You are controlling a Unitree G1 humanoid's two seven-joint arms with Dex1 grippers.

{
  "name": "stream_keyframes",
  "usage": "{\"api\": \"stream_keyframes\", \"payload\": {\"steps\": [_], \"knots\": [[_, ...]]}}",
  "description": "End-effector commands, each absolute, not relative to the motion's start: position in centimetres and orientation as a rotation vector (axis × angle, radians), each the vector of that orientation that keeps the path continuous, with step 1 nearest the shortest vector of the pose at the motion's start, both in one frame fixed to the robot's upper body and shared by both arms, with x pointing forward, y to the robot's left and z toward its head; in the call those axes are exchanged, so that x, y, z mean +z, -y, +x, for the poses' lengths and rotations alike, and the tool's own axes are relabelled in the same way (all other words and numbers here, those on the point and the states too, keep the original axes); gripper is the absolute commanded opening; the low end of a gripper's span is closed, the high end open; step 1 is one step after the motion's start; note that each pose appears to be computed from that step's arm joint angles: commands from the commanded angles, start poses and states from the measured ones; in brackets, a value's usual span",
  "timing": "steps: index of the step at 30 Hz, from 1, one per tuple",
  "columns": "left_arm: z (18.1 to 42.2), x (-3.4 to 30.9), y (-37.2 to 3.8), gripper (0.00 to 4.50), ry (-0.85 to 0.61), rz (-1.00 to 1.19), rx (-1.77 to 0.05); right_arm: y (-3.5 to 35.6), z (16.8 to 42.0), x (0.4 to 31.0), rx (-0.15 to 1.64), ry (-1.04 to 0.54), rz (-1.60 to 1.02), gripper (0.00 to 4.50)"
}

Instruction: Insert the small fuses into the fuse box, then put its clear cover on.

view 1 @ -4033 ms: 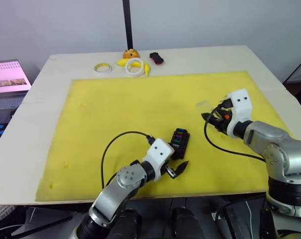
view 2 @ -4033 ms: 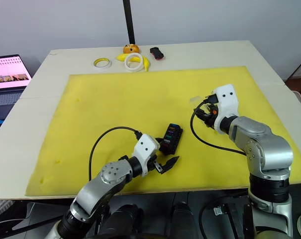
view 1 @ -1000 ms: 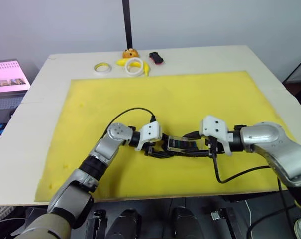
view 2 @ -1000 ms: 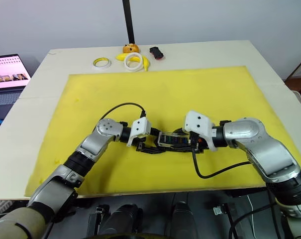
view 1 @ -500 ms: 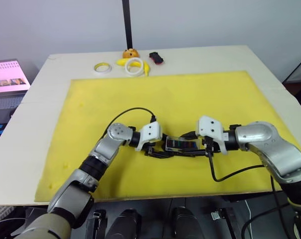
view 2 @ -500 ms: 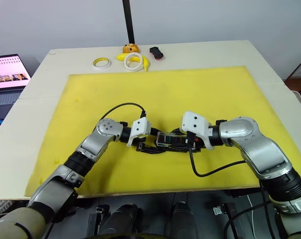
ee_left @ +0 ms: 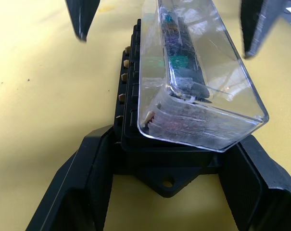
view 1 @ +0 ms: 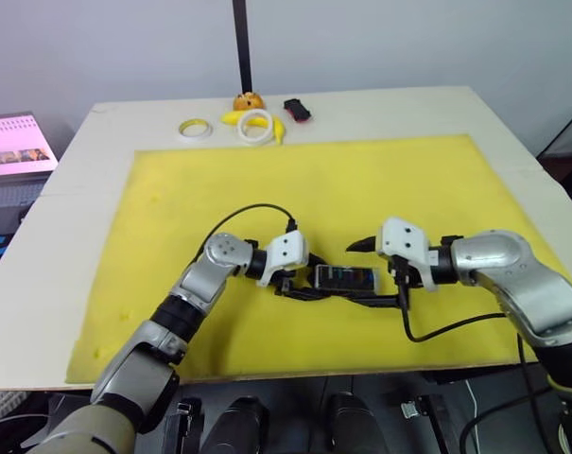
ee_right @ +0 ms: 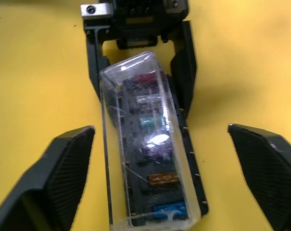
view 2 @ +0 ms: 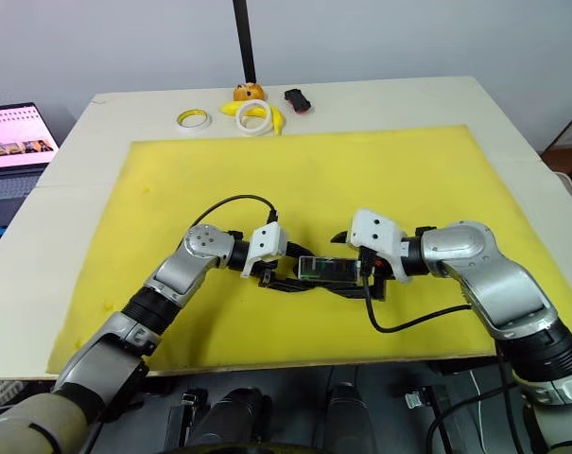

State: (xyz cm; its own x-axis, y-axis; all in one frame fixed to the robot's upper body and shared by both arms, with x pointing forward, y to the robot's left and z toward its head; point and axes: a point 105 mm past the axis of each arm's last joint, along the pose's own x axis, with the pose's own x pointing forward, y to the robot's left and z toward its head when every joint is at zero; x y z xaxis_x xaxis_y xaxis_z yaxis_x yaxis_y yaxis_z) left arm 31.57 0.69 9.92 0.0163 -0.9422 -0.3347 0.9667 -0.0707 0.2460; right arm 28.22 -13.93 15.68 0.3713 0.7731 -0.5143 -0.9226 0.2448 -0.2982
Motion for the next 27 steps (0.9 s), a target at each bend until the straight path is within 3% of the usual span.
{"api": "stream_keyframes", "payload": {"steps": [1,12,21,27], "knots": [[31.7,10.4,-0.7,2.54,-0.051,0.49,-1.569,13.5,27.7,17.1,1.164,-0.179,-0.627,4.48],[31.8,10.5,-0.7,2.54,-0.051,0.489,-1.571,13.6,27.8,16.1,1.118,-0.135,-0.723,4.48],[31.6,10.6,-0.7,2.54,-0.046,0.487,-1.575,13.9,28.6,17.0,1.093,-0.132,-0.663,4.48],[31.7,10.6,-0.7,2.54,-0.044,0.488,-1.576,13.3,27.9,17.9,1.149,-0.14,-0.551,4.48]]}}
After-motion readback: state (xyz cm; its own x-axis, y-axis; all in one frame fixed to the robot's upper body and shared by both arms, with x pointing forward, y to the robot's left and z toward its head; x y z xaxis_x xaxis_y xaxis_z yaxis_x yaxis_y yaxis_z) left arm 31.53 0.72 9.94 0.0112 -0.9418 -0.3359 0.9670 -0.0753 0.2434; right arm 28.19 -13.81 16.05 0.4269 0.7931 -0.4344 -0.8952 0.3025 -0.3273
